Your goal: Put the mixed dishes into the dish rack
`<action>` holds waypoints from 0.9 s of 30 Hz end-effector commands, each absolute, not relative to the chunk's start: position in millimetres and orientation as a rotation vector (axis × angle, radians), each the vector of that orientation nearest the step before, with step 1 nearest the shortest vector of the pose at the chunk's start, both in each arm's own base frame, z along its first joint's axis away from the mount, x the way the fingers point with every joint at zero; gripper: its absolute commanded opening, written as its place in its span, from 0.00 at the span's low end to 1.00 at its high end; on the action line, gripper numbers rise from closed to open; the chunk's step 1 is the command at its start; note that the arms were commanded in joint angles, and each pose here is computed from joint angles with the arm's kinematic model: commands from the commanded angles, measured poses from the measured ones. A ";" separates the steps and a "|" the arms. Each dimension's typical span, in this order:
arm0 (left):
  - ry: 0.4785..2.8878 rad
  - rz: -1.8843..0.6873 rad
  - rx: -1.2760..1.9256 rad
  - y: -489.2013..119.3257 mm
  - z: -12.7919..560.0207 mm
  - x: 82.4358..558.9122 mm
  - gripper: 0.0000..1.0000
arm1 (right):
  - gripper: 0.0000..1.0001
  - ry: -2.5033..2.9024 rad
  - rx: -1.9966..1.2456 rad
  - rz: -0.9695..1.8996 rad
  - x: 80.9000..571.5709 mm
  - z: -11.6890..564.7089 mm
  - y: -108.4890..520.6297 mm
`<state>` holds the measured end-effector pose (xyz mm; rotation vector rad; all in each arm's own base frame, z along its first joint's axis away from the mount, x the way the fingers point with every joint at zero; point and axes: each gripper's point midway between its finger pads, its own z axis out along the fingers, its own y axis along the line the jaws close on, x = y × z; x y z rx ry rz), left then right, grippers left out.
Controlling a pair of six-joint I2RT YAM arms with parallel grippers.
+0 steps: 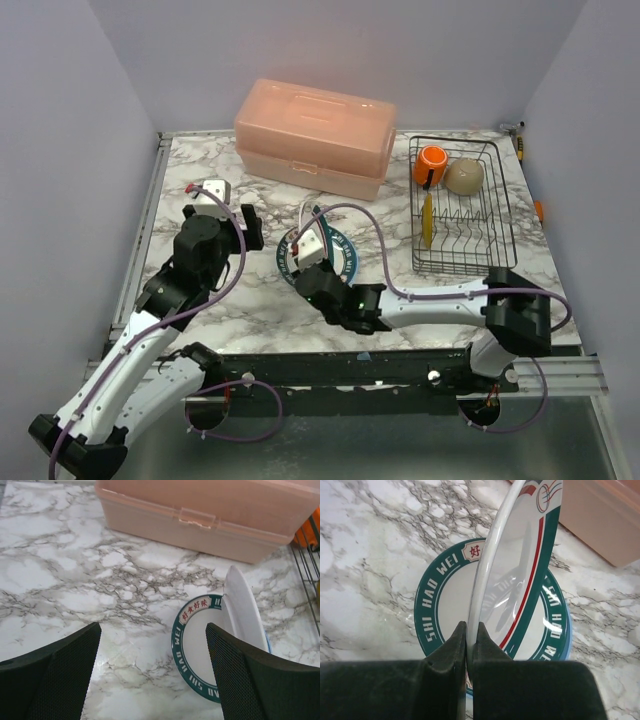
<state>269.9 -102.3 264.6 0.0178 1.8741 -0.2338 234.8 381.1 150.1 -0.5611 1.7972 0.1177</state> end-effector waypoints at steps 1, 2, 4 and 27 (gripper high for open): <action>1.747 -0.160 -0.106 -75.7 285.5 270.1 0.86 | 0.00 1.778 -0.464 0.430 237.7 193.2 392.0; 1.732 -0.159 -0.116 -73.5 287.9 269.1 0.86 | 0.00 1.781 -0.454 0.481 237.5 198.7 390.6; 1.711 -0.161 -0.127 -70.8 290.6 267.2 0.86 | 0.00 1.790 -0.440 0.582 238.9 207.6 386.1; 1.784 -0.214 -0.031 -93.4 276.1 273.3 0.85 | 0.00 1.617 -0.158 0.720 262.8 362.0 208.6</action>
